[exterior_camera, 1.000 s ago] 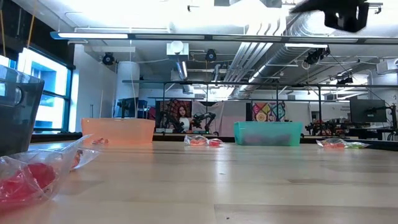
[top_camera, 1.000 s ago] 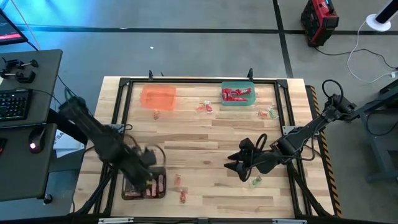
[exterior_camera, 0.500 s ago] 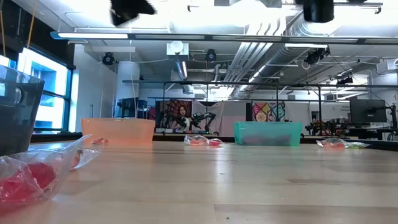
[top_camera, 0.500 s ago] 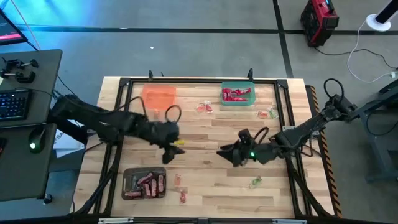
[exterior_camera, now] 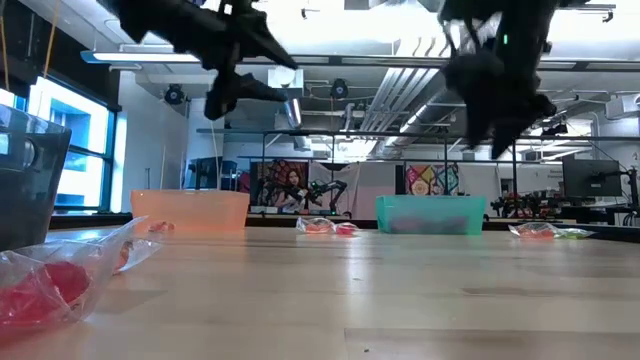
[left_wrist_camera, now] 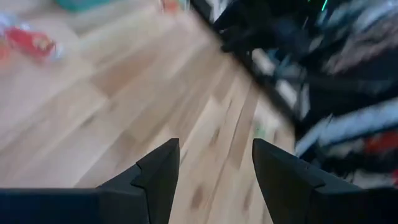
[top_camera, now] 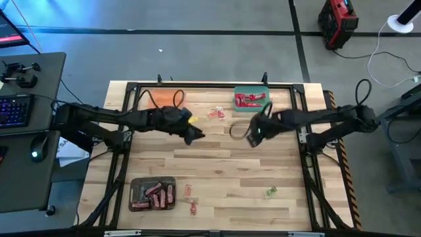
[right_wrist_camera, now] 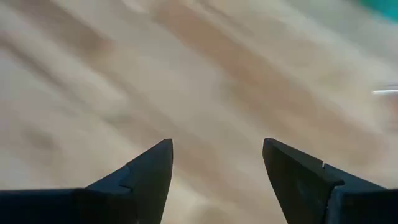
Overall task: Sort candy by brand, put in halloween buckets
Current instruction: Put the orange gummy into the orange bin
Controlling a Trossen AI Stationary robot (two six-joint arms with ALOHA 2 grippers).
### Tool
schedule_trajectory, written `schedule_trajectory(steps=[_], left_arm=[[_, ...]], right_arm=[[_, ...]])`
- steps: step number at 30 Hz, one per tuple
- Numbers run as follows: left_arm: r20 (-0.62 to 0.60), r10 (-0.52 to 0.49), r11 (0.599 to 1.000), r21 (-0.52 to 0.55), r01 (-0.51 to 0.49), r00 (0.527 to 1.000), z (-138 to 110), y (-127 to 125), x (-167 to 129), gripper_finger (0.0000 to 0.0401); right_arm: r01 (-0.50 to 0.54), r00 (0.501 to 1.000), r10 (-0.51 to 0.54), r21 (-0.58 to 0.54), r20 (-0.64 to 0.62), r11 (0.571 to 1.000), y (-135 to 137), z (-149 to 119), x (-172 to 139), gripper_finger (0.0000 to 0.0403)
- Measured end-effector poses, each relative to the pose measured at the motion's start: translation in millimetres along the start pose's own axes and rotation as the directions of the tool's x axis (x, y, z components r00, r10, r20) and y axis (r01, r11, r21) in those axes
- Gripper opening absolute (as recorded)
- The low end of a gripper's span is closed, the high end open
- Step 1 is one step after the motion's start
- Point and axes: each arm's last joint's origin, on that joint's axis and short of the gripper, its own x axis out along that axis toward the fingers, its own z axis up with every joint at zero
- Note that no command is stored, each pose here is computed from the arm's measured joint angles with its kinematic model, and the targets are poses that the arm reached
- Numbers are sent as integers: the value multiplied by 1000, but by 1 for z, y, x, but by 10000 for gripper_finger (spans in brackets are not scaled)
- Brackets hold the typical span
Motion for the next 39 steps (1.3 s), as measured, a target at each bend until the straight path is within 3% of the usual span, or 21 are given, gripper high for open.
schedule_trajectory(steps=[3,8,13,21,25,34,39], left_arm=[[115,-23,998,-61,30,993,9,2,0,193],[258,-64,997,-32,75,964,22,-3,-3,193],[298,-71,997,-19,80,952,31,2,-5,193],[245,-157,987,60,147,957,44,12,-14,193],[255,-189,981,92,170,948,52,15,-24,193],[275,-257,964,145,224,926,62,13,-45,193],[302,-263,961,169,220,916,64,11,-52,193]], right_arm=[[92,992,-97,-61,-80,994,-36,22,4,242],[146,972,-143,3,-186,989,-92,52,23,242],[223,926,-217,-17,-310,975,-121,61,44,242],[215,860,-293,-225,-417,950,-125,64,75,242],[244,821,-375,-328,-431,913,-127,65,89,242],[268,799,-417,-365,-433,892,-128,69,113,240],[267,804,-417,-371,-423,890,-128,70,115,187]])
